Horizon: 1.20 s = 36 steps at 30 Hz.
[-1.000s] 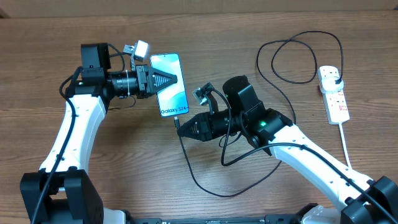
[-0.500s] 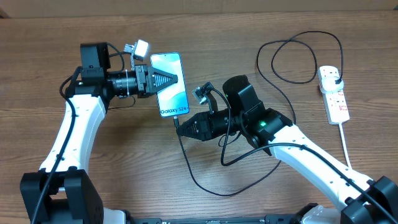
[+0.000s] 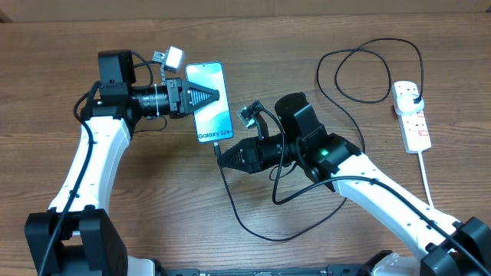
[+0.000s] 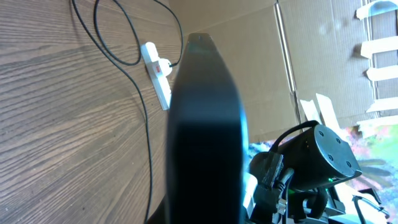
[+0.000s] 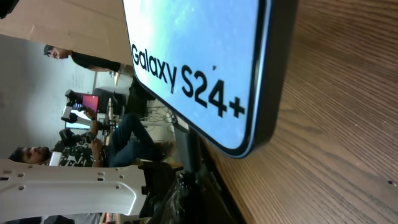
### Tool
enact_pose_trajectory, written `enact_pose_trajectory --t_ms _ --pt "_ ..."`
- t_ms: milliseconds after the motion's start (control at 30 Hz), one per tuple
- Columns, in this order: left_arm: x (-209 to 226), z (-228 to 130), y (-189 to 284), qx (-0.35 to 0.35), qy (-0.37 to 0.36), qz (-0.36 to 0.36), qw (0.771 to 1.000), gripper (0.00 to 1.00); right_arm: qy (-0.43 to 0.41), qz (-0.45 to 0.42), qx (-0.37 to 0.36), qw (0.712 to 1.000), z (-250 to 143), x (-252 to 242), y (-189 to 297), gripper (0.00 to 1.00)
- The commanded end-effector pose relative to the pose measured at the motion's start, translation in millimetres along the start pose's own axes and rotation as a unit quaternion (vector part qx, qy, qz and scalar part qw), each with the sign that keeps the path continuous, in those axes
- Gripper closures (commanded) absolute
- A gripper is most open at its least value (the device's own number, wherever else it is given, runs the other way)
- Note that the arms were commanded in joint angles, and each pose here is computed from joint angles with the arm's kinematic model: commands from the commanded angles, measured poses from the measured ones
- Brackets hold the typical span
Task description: Plug charger to phone and switch on socket
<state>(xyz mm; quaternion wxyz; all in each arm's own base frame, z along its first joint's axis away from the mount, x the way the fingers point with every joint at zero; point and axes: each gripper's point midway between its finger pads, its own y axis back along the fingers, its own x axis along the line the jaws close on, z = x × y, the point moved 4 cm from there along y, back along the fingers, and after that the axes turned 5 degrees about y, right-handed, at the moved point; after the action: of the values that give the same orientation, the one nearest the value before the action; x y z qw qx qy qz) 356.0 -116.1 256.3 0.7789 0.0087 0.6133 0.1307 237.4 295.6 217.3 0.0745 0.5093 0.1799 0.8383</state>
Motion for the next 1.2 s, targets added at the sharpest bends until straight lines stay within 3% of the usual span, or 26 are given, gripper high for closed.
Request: enact_pose_trajectory --t_ms 0,1167 --pt "-8.1 -2.7 -0.2 0.013 -0.015 -0.026 0.999 0.96 0.017 0.011 -0.007 1.000 6.9 13.0 2.7 0.96" --pt "-10.4 -5.7 0.0 0.020 -0.034 -0.037 0.999 0.96 0.016 0.003 -0.013 1.000 8.7 10.4 3.2 0.96"
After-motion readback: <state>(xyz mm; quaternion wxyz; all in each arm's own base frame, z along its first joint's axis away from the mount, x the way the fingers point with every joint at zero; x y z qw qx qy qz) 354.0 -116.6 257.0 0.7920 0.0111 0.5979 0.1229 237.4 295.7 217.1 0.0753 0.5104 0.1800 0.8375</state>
